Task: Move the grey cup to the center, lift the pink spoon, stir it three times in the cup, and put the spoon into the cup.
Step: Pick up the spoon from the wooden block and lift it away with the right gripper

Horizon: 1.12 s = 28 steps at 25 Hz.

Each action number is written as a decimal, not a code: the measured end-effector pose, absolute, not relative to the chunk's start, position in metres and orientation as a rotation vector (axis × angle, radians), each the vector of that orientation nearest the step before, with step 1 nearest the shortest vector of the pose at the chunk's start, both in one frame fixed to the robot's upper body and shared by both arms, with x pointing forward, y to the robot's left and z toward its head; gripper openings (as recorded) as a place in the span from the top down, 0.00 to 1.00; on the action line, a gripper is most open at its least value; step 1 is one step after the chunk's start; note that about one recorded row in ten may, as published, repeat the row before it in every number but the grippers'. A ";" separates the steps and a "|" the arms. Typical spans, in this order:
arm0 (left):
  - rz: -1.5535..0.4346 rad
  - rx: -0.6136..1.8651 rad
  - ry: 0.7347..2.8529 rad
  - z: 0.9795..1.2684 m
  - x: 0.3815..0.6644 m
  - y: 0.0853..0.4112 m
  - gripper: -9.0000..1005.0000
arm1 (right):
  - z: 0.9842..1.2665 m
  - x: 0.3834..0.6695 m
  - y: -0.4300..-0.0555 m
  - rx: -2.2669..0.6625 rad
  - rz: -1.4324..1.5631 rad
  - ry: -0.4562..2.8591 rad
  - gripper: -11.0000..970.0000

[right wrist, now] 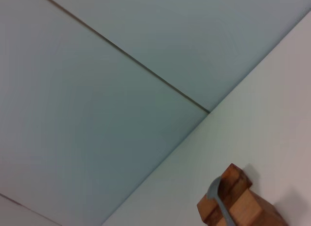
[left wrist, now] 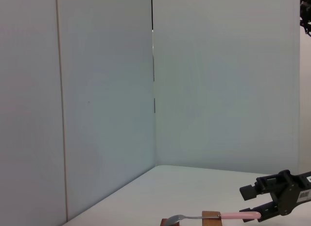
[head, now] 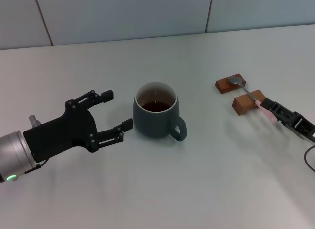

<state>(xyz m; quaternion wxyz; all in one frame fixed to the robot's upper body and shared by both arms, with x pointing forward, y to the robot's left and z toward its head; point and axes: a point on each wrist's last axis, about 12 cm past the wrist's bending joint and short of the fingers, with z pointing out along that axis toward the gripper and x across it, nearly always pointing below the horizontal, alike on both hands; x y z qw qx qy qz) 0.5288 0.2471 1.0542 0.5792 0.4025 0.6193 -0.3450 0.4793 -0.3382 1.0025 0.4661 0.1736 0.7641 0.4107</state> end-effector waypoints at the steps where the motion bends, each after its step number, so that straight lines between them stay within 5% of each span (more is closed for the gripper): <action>1: -0.806 0.940 1.448 1.054 0.529 0.247 0.16 | 1.002 0.481 -0.338 0.436 1.015 1.887 0.21; 15: -0.806 0.943 1.450 1.054 0.528 0.248 0.16 | 1.002 0.483 -0.337 0.440 1.019 1.909 0.43; 28: -0.805 0.948 1.442 1.054 0.528 0.247 0.16 | 1.001 0.483 -0.337 0.443 1.019 1.909 0.54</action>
